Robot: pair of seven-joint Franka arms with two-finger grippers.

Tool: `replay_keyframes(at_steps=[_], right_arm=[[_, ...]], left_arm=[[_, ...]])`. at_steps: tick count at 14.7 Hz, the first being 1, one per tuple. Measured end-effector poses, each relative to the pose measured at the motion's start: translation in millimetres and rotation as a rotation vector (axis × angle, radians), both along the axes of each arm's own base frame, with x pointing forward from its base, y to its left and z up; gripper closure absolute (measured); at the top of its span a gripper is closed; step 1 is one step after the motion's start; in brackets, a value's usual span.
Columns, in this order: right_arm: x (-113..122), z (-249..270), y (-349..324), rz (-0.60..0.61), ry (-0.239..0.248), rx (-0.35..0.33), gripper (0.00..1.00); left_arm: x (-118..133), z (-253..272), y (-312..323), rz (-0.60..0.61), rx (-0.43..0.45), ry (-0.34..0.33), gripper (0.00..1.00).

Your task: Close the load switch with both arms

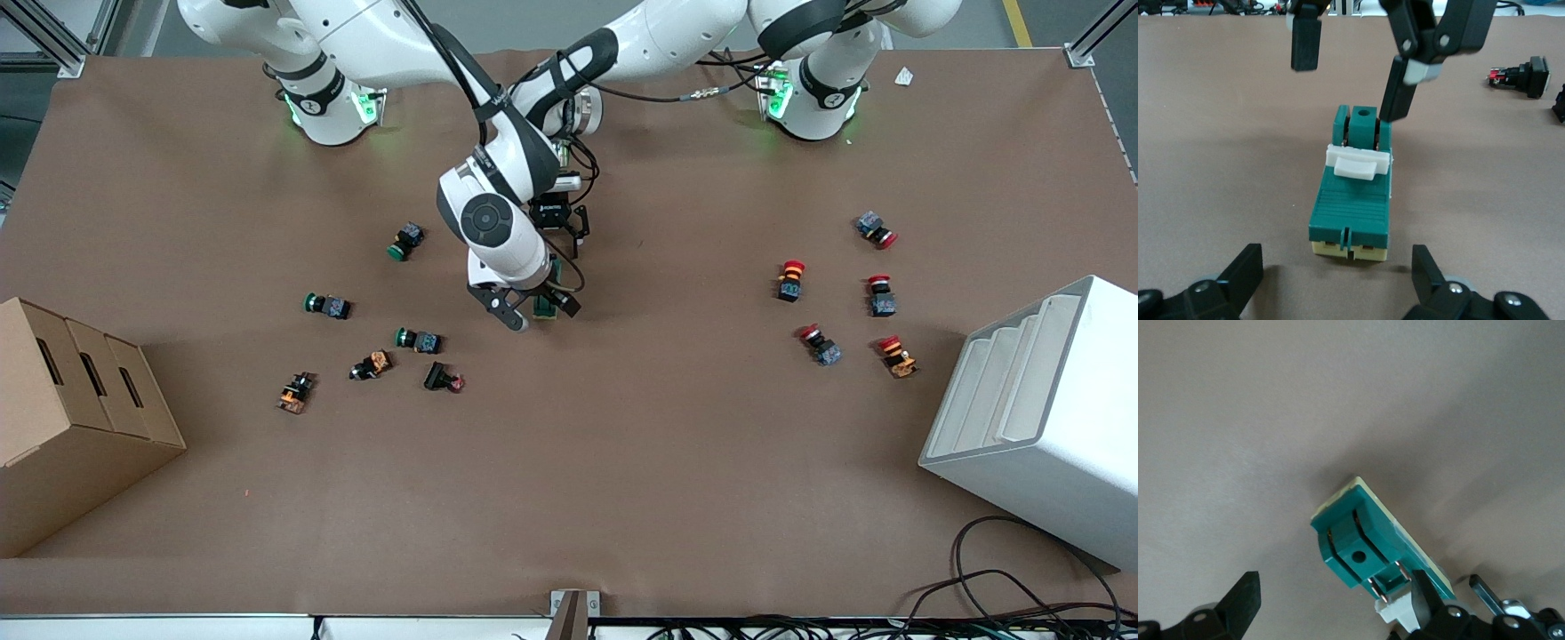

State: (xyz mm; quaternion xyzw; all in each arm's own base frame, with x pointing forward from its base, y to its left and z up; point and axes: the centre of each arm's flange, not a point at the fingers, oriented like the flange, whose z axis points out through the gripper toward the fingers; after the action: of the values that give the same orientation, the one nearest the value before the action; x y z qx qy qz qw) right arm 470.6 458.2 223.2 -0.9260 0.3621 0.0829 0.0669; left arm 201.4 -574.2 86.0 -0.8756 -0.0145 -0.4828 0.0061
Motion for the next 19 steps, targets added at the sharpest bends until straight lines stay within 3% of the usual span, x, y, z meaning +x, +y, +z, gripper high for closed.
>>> replay_keyframes(at_steps=[5,10,16,19], right_arm=[[-20,-16,1,0.021,0.029,-0.027,0.0],[-39,-23,10,0.015,0.062,-0.017,0.0],[-43,-23,20,-0.002,0.011,0.025,0.0],[-42,-23,19,-0.01,0.009,0.027,0.0]], left_arm=[[-7,-10,2,-0.012,-0.001,-0.069,0.01],[-7,-12,3,-0.016,-0.002,-0.079,0.01],[-8,-13,3,-0.017,-0.002,-0.086,0.01],[-8,-13,3,-0.017,-0.001,-0.088,0.01]])
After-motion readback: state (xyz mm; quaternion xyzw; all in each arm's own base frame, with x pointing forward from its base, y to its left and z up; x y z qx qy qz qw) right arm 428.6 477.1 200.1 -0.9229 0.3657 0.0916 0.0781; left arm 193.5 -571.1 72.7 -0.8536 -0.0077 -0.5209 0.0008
